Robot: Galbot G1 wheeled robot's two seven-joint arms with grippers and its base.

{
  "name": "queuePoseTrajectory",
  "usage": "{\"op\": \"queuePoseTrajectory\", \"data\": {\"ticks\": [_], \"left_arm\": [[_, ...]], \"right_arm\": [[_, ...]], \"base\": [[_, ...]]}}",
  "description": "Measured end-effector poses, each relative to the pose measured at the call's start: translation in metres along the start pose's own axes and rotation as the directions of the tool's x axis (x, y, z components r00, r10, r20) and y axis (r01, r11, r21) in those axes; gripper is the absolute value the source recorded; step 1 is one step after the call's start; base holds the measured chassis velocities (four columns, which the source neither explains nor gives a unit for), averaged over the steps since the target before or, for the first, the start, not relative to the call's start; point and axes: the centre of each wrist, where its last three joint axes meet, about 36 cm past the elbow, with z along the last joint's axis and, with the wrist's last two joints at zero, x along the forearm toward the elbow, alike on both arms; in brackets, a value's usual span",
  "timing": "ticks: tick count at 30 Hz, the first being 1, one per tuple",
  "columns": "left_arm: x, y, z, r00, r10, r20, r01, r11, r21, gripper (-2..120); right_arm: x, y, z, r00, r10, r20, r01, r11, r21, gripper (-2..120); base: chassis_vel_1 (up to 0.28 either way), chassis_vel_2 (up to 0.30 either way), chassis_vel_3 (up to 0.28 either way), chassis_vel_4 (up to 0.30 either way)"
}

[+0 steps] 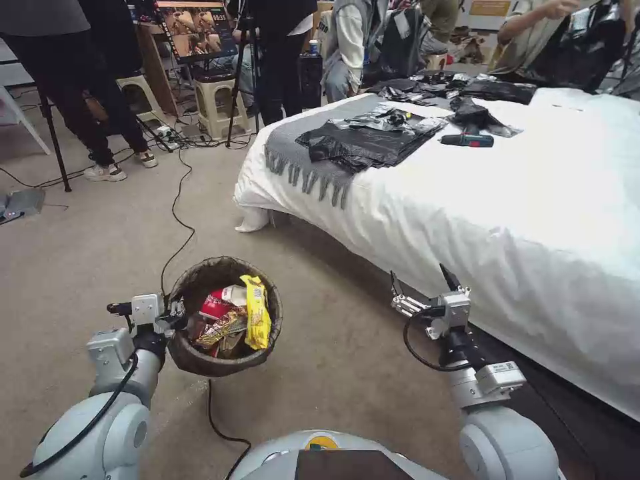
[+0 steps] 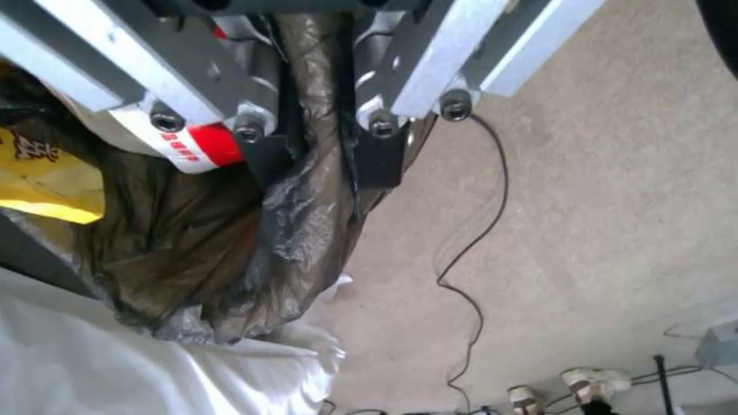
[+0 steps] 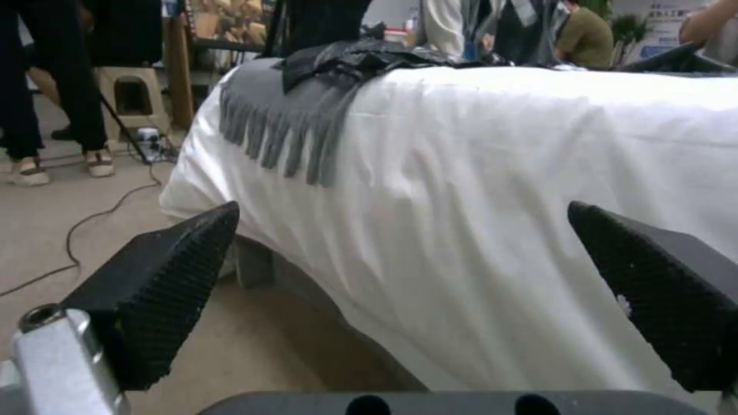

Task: Pick up the trash bin, then pick up the garbage from the floor and place it into the trash bin.

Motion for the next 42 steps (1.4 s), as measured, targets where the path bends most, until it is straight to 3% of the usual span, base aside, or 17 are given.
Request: {"op": "queuePoseTrajectory", "data": {"ticks": [42], "left_arm": [[-0.0002,-0.0002,-0.0003,1.0,-0.007,-0.001,0.007,1.0,0.001,7]], "right_arm": [[-0.0079,-0.0039,0.0077,1.0,0.003,-0.022,-0.004,1.0,-0.002,100]], "base": [[0.059,0.065,0.065,0.061]]}}
